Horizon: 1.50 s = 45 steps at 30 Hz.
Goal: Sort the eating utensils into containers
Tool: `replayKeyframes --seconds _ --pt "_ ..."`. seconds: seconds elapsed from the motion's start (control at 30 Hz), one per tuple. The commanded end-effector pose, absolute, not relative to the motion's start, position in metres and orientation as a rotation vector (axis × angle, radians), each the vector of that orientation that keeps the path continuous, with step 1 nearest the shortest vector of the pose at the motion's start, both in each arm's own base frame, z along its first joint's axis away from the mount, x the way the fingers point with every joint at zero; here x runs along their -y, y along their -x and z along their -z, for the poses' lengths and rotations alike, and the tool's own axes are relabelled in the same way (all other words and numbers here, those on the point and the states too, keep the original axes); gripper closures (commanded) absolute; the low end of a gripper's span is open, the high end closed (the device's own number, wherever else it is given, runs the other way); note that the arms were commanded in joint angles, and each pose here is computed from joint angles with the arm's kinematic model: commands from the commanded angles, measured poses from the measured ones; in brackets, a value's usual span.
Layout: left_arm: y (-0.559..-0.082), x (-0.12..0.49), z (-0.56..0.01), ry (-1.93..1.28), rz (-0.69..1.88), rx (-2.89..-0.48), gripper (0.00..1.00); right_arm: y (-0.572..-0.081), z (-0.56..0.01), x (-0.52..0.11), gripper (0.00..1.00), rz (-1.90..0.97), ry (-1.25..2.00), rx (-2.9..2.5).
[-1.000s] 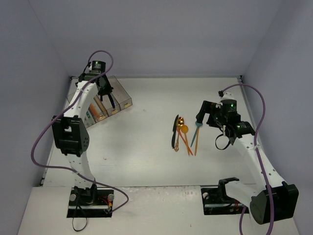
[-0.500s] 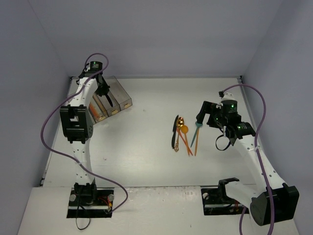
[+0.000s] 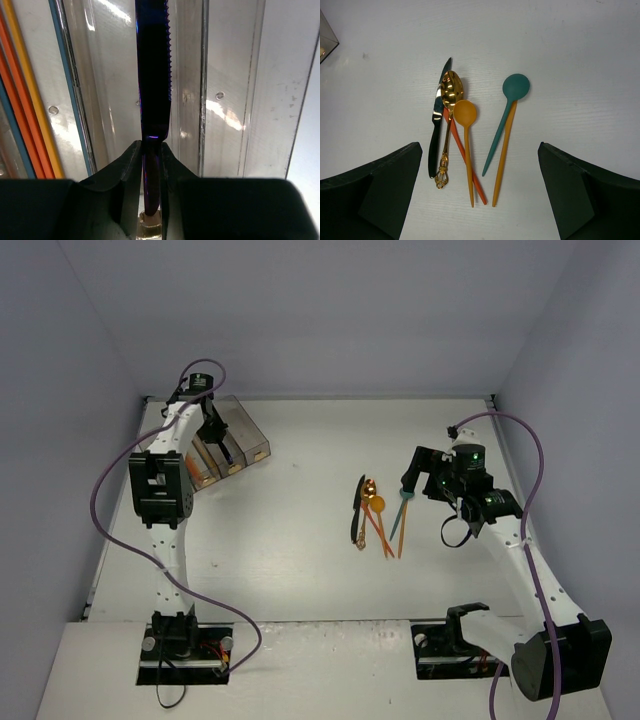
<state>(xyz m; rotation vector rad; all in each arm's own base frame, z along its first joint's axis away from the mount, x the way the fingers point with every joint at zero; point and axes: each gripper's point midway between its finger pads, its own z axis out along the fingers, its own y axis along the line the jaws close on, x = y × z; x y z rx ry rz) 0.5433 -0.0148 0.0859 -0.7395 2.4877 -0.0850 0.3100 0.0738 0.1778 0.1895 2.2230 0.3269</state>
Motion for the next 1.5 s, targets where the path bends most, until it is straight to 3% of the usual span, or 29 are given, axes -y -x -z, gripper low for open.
replayKeyframes --seconds 0.0,0.1,0.33,0.53,0.6,0.9,1.2,1.47 --pt "-0.551 0.012 -0.112 0.718 0.121 -2.424 0.86 -0.316 -0.187 -0.073 0.0 -0.33 -0.186 -2.182" --pt "-0.552 0.012 -0.123 0.695 0.122 -2.407 0.65 -0.315 -0.188 -0.073 0.0 -0.334 -0.186 -2.18" --pt "-0.549 0.022 -0.183 0.593 0.18 -2.319 0.42 -0.317 -0.189 -0.073 0.0 -0.326 -0.182 -2.176" --pt "-0.519 0.077 -0.228 0.351 0.21 -2.296 0.42 -0.319 -0.19 -0.07 0.0 -0.309 -0.184 -2.173" --pt "-0.502 0.123 -0.231 0.2 0.234 -2.315 0.42 -0.319 -0.191 -0.07 0.0 -0.307 -0.184 -2.17" --pt "-0.397 0.299 -0.191 -0.302 0.272 -2.401 0.42 -0.319 -0.194 -0.067 0.0 -0.292 -0.194 -2.158" --pt "-0.349 0.378 -0.126 -0.48 0.283 -2.498 0.45 -0.314 -0.197 -0.064 0.0 -0.287 -0.21 -2.138" --pt "-0.335 0.398 -0.091 -0.506 0.285 -2.565 0.52 -0.31 -0.198 -0.062 0.0 -0.286 -0.214 -2.129"
